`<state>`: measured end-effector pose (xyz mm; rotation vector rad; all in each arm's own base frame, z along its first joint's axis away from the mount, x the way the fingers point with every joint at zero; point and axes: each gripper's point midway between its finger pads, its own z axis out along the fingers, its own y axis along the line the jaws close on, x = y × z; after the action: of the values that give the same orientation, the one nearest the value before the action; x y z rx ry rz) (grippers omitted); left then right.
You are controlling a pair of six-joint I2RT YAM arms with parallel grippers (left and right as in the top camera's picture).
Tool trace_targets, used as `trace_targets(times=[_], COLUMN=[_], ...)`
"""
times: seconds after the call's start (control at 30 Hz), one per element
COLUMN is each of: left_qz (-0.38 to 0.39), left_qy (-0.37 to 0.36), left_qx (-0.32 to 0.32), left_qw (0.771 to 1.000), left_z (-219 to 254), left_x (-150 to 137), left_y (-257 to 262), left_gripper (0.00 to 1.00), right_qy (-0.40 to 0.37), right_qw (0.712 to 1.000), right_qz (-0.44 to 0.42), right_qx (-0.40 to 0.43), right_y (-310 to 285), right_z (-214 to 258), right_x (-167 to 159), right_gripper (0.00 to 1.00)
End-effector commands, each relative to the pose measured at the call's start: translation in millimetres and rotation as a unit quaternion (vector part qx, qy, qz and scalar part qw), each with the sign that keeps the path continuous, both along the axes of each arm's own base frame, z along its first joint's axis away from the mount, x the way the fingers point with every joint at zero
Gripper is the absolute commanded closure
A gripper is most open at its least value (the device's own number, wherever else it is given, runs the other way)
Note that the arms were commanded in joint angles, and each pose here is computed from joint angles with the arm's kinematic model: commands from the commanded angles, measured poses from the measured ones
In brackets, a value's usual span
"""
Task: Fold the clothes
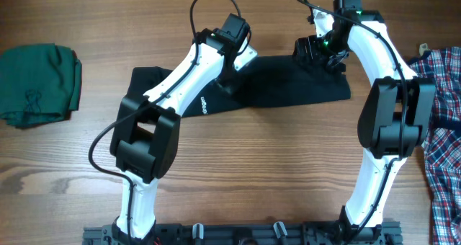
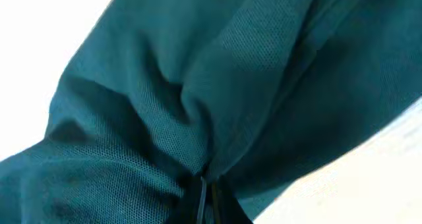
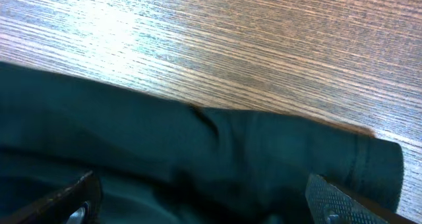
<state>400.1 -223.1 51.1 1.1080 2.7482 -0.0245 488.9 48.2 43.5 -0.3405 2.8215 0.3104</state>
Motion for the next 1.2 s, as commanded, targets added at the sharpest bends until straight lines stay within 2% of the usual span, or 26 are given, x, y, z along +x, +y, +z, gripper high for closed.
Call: trace_targets(times=[0.0, 0.07, 0.17, 0.2, 0.23, 0.3, 0.33, 0.37, 0.4, 0.47, 0.5, 0.57, 0.67, 0.73, 0.8, 0.9, 1.03, 1.17], left_qz=[-0.016, -0.027, -0.034, -0.037, -0.041, -0.048, -0.052, -0.055, -0.044, -0.005, 0.036, 0.1, 0.255, 0.313, 0.339, 0.355, 0.358, 0.38], left_qy=[0.023, 0.044, 0.054, 0.055, 0.056, 0.059, 0.062, 0.053, 0.036, -0.015, -0.067, -0.111, -0.095, -0.07, -0.034, 0.036, 0.07, 0.085], left_qx=[-0.037, -0.079, -0.097, -0.096, -0.096, -0.095, -0.097, -0.102, -0.111, -0.132, -0.154, -0.157, -0.147, -0.141, -0.118, -0.061, -0.03, -0.022], left_qw=[0.999, 0.996, 0.993, 0.993, 0.993, 0.993, 0.992, 0.992, 0.992, 0.991, 0.985, 0.976, 0.951, 0.937, 0.933, 0.932, 0.931, 0.921], left_z=[10, 12, 13, 13, 12, 11, 11, 15, 25, 56, 86, 99, 74, 50, 26, 3, -8, -42], left_x=[-16, -25, -30, -32, -34, -40, -42, -40, -32, -6, 21, 49, 77, 82, 73, 35, 13, -2], left_y=[-14, -31, -39, -41, -44, -49, -52, -56, -60, -62, -57, -37, 15, 32, 39, 48, 57, 62], left_gripper=[0.96, 0.94, 0.89, 0.83, 0.73, 0.64, 0.63, 0.72, 0.75, 0.75, 0.71, 0.68, 0.73, 0.75, 0.75, 0.76, 0.74, 0.71], right_qy=[-0.02, -0.019, -0.019, -0.019, -0.019, -0.019, -0.019, -0.019, -0.019, -0.019, -0.019, -0.018, -0.02, -0.022, -0.018, -0.018, -0.018, -0.018], right_qw=[1.0, 1.0, 1.0, 1.0, 1.0, 1.0, 1.0, 1.0, 1.0, 1.0, 1.0, 1.0, 1.0, 1.0, 1.0, 1.0, 1.0, 1.0], right_qz=[-0.007, -0.008, -0.007, -0.007, -0.008, -0.008, -0.008, -0.007, -0.007, -0.008, -0.008, -0.008, -0.008, -0.008, -0.006, -0.006, -0.006, -0.006], right_qx=[-0.003, -0.002, -0.003, -0.003, -0.003, -0.003, -0.003, -0.003, -0.003, -0.003, -0.002, -0.003, -0.003, -0.002, -0.003, -0.003, -0.003, -0.003], right_y=[-2, -2, -2, -2, -2, -2, -2, -2, -2, -2, -2, -2, -2, -2, -2, -2, -2, -2], right_z=[17, 17, 17, 17, 17, 17, 17, 17, 17, 17, 17, 17, 17, 18, 17, 17, 17, 17], right_x=[5, 4, 4, 4, 4, 4, 4, 4, 4, 4, 4, 4, 5, 6, 4, 3, 4, 4], right_gripper=[0.0, 0.0, 0.0, 0.0, 0.0, 0.0, 0.0, 0.0, 0.0, 0.0, 0.0, 0.0, 0.0, 0.0, 0.0, 0.0, 0.0, 0.0])
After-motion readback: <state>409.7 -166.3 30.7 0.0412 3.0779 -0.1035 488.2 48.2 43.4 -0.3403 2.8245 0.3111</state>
